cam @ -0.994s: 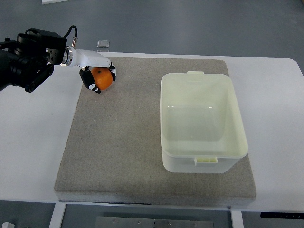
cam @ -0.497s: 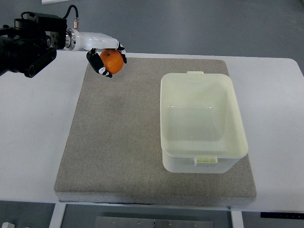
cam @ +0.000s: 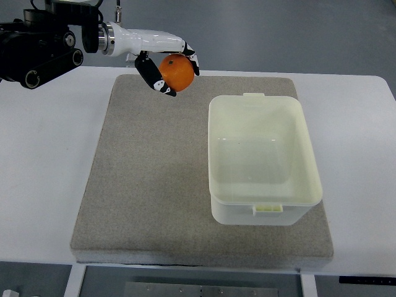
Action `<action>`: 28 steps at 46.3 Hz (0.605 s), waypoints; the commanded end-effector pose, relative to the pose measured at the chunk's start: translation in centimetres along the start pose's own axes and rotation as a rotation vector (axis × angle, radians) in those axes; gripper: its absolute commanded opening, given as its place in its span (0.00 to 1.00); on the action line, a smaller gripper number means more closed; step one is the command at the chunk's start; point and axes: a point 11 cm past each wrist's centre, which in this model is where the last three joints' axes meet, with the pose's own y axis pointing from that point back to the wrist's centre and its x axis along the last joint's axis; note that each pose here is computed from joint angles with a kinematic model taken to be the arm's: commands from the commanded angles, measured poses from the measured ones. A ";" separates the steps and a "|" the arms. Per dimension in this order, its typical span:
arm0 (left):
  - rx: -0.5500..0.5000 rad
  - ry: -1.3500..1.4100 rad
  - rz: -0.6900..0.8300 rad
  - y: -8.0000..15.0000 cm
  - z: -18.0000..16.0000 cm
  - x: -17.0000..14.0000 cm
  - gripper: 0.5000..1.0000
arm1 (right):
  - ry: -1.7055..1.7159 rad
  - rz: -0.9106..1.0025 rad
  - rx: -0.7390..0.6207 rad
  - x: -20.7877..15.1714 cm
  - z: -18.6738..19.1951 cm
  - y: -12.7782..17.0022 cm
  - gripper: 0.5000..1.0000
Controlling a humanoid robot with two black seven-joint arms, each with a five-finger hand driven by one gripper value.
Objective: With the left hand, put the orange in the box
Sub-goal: 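Lift the orange and carry it over the plastic box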
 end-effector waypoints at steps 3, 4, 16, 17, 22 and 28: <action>-0.064 0.007 0.014 -0.3 1.9 0.4 0.00 | 0.000 0.000 0.000 0.0 0.0 0.0 0.86; -0.073 0.007 0.016 -0.2 2.1 0.4 0.00 | 0.000 0.002 0.000 0.1 0.0 0.0 0.86; -0.206 -0.018 -0.011 -0.9 6.7 0.5 0.00 | 0.000 0.002 0.000 0.1 0.0 0.0 0.86; -0.216 -0.018 -0.015 -1.0 7.1 0.5 0.00 | 0.000 0.000 0.000 0.0 0.0 0.0 0.86; -0.273 -0.021 -0.021 -1.3 9.0 0.3 0.00 | 0.000 0.000 0.000 0.0 0.0 0.0 0.86; -0.325 -0.033 -0.030 -1.6 10.8 0.1 0.00 | 0.000 0.000 0.000 0.0 0.0 0.0 0.86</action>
